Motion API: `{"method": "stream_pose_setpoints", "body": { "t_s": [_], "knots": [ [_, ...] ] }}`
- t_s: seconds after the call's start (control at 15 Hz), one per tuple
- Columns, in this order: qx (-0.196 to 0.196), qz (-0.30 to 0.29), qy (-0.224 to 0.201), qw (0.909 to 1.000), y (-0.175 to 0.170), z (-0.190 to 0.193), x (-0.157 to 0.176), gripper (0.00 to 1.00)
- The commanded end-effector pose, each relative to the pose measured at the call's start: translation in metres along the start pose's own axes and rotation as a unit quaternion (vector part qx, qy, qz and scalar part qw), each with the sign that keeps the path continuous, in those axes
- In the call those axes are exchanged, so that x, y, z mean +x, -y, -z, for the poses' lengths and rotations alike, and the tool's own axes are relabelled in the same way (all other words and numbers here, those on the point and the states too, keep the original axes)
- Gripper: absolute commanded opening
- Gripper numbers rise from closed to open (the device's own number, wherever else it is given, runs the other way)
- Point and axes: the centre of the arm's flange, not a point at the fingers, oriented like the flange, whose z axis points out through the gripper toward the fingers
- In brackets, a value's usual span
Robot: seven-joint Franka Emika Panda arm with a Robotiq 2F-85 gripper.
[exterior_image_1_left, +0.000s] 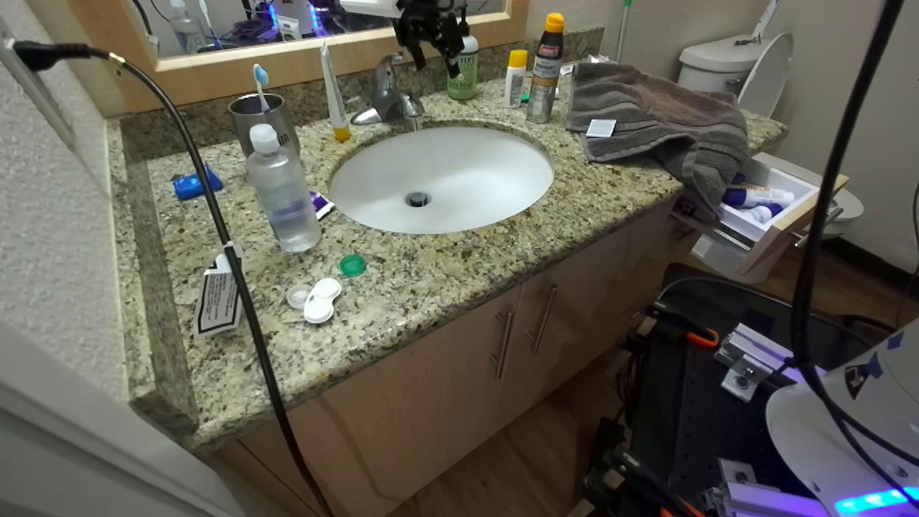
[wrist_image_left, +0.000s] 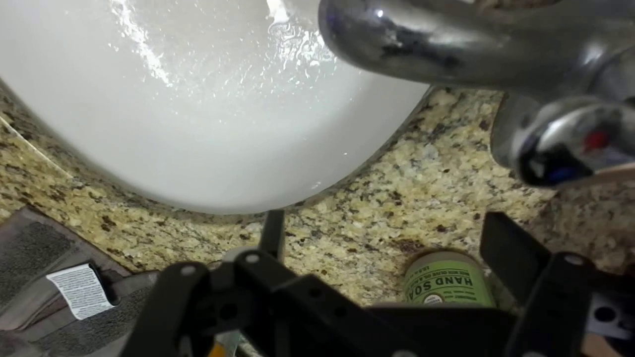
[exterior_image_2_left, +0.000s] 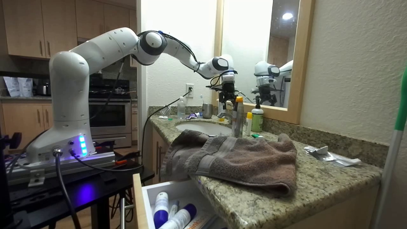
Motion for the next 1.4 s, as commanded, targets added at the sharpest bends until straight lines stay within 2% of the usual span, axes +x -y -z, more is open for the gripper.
{"method": "stream_pose_setpoints", "body": {
  "t_s": [0.0,0.2,0.27,0.33,0.4,0.53,0.67,0.93,1.07,1.33],
  "knots": [
    [0.025,0.059,0.064,0.9959,-0.021,0.041,-0.003,1.00],
    [0.050,0.109,0.072,0.9902,-0.028,0.067,-0.016,1.00],
    [0.045,0.131,0.077,0.9873,-0.027,0.071,-0.020,1.00],
    [0.015,0.152,0.084,0.9847,-0.025,0.070,-0.024,1.00],
    [0.044,0.116,0.060,0.9905,-0.010,0.073,-0.021,1.00],
    [0.028,0.137,0.068,0.9878,-0.015,0.073,-0.027,1.00],
    [0.020,0.125,0.063,0.9899,-0.008,0.065,-0.025,1.00],
    [0.041,0.087,0.029,0.9949,0.000,0.053,-0.017,1.00],
    [0.029,0.079,0.024,0.9962,0.006,0.042,-0.012,1.00],
    [-0.035,0.104,0.026,0.9936,0.013,0.017,-0.008,1.00]
  ]
}}
